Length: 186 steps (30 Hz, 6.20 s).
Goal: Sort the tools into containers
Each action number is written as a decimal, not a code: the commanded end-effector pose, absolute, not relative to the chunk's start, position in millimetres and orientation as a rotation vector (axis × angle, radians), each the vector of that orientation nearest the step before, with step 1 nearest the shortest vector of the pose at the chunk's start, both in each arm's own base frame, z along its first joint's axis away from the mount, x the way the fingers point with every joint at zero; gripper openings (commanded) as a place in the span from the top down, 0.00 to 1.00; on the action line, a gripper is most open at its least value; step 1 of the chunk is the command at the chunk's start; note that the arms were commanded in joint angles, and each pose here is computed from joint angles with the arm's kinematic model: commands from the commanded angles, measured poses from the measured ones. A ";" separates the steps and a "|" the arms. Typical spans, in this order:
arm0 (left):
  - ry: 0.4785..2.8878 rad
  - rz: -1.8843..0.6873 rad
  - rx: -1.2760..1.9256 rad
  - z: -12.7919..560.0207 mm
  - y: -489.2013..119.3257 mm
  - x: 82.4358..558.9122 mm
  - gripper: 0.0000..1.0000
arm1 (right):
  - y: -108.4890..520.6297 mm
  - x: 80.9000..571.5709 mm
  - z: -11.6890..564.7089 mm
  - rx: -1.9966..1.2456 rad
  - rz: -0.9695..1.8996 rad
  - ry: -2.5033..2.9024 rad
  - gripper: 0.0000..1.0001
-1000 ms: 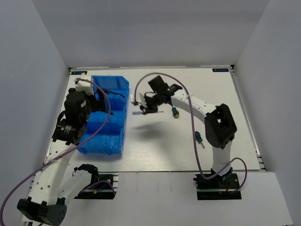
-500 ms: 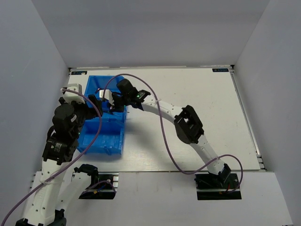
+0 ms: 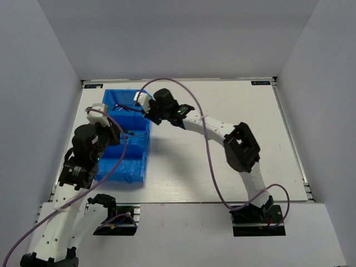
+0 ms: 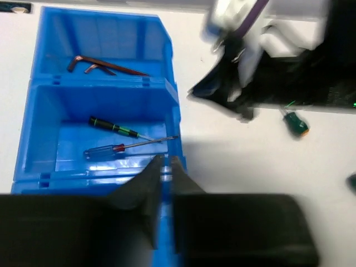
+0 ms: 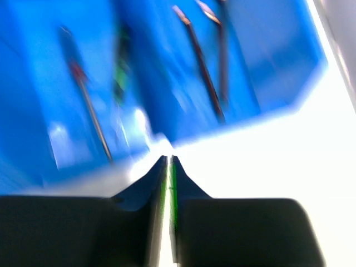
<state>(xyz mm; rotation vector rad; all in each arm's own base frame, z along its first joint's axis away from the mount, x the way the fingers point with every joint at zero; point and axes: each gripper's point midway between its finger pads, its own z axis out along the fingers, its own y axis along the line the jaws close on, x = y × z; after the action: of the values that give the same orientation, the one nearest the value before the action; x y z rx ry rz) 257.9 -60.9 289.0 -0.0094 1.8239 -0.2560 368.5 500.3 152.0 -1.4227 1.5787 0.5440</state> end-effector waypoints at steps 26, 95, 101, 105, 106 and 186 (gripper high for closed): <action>2.036 -0.661 0.185 229.4 -143.5 285.3 0.29 | 192.5 368.4 49.2 -1.032 0.094 2.552 0.34; 1.654 -0.736 0.314 344.5 -148.9 249.2 0.71 | 401.2 283.6 185.2 -1.441 0.626 1.969 1.00; 2.010 -0.889 0.363 259.1 -183.1 285.8 1.00 | 239.8 299.1 130.2 -1.294 0.133 2.519 1.00; 2.179 -0.936 0.420 214.0 -207.8 292.9 0.87 | 159.0 272.4 106.4 -1.220 0.042 2.633 0.42; 2.196 -0.931 0.463 208.0 -213.9 295.3 0.63 | 138.4 259.2 96.9 -1.197 0.030 2.690 0.32; 1.693 -0.599 0.219 343.5 -156.6 229.8 0.18 | 542.9 207.4 163.9 -1.642 1.401 1.470 0.31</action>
<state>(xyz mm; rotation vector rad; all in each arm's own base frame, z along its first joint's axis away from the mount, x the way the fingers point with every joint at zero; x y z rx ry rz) 230.9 -160.6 333.2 0.2259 1.7067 -0.6141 200.1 543.8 142.0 -1.6346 1.5582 1.4402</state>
